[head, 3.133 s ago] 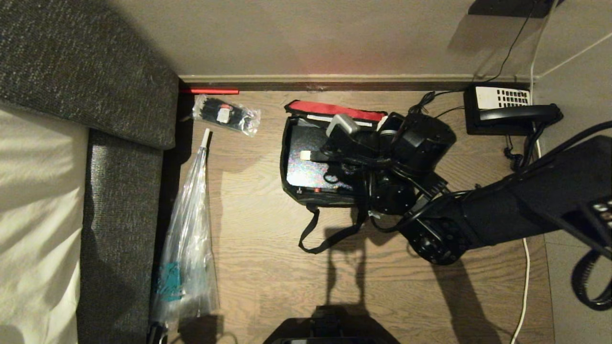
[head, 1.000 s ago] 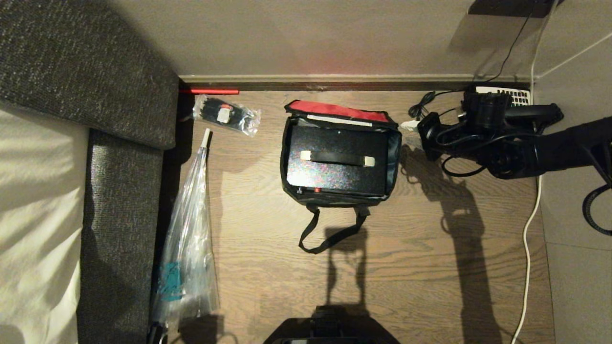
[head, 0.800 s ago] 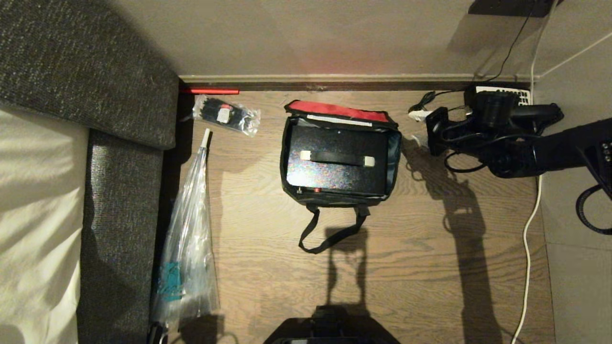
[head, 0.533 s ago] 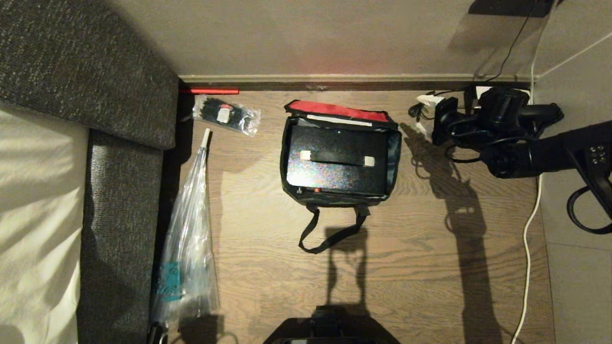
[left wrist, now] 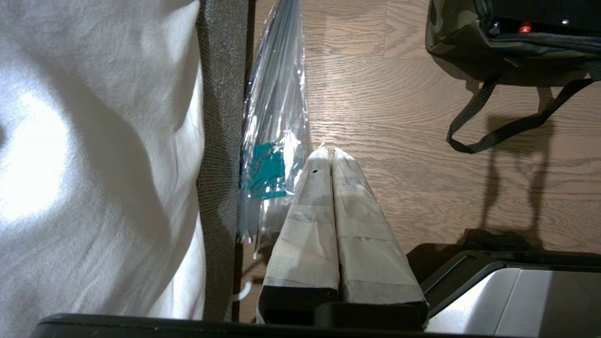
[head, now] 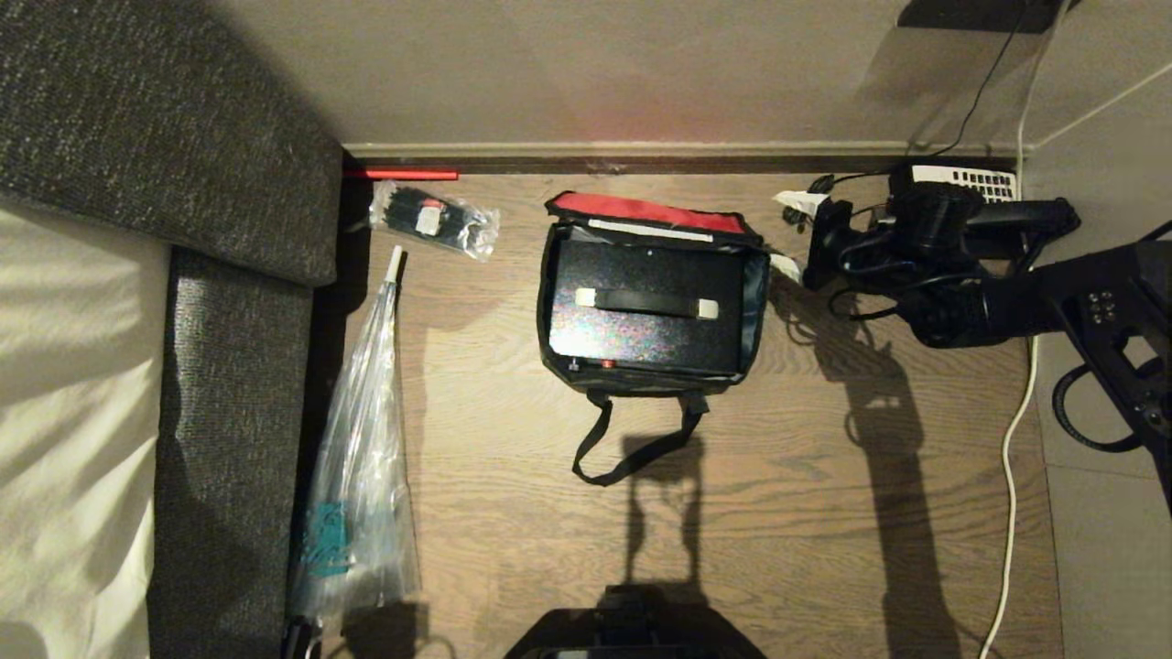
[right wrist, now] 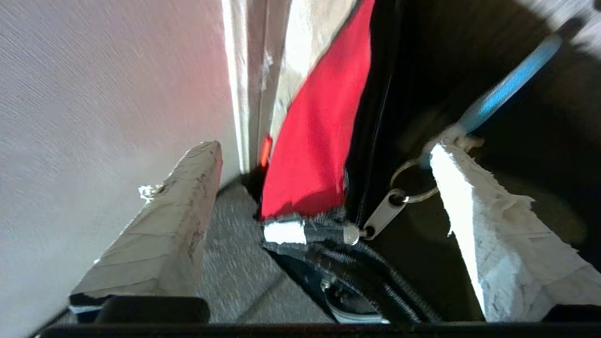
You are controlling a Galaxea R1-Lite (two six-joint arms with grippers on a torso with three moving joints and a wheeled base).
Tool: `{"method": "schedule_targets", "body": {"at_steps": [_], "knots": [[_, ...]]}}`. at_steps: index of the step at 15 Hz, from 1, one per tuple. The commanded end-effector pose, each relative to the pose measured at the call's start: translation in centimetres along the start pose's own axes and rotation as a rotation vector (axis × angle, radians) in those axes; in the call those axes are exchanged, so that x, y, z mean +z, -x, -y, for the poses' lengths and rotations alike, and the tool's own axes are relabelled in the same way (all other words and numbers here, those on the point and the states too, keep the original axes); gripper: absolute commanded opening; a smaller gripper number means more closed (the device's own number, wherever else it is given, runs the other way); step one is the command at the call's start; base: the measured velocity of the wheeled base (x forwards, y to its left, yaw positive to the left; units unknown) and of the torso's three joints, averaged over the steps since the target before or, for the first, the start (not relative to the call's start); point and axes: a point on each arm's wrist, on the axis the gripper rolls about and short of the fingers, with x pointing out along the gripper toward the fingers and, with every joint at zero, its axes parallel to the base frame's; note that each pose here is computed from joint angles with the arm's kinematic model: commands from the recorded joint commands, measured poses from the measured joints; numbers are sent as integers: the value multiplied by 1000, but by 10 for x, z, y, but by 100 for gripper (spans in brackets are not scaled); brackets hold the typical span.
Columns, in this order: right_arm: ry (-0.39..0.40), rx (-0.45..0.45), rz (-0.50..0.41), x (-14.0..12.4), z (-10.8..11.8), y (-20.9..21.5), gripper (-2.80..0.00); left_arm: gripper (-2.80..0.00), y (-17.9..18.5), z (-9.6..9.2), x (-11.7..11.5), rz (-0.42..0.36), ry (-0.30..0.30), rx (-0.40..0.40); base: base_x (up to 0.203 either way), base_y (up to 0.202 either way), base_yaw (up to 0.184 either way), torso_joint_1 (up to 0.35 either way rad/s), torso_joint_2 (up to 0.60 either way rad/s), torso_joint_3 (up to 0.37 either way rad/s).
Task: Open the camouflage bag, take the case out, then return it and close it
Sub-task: Close the top of the storage box
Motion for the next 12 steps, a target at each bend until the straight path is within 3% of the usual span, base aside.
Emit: {"method": "schedule_targets", "body": {"at_steps": [1, 7, 10, 12], "knots": [[5, 19, -21, 3, -9, 5, 0, -280, 0, 0, 0, -1, 0, 0, 0, 0, 0, 0, 0, 0], [-3, -1, -74, -14, -21, 51, 0, -280, 0, 0, 0, -2, 0, 0, 0, 0, 0, 0, 0, 0], [62, 75, -77, -23, -32, 69, 0, -280, 0, 0, 0, -3, 0, 0, 0, 0, 0, 0, 0, 0], [68, 61, -93, -25, -30, 71, 0, -280, 0, 0, 0, -3, 0, 0, 0, 0, 0, 0, 0, 0]]}}
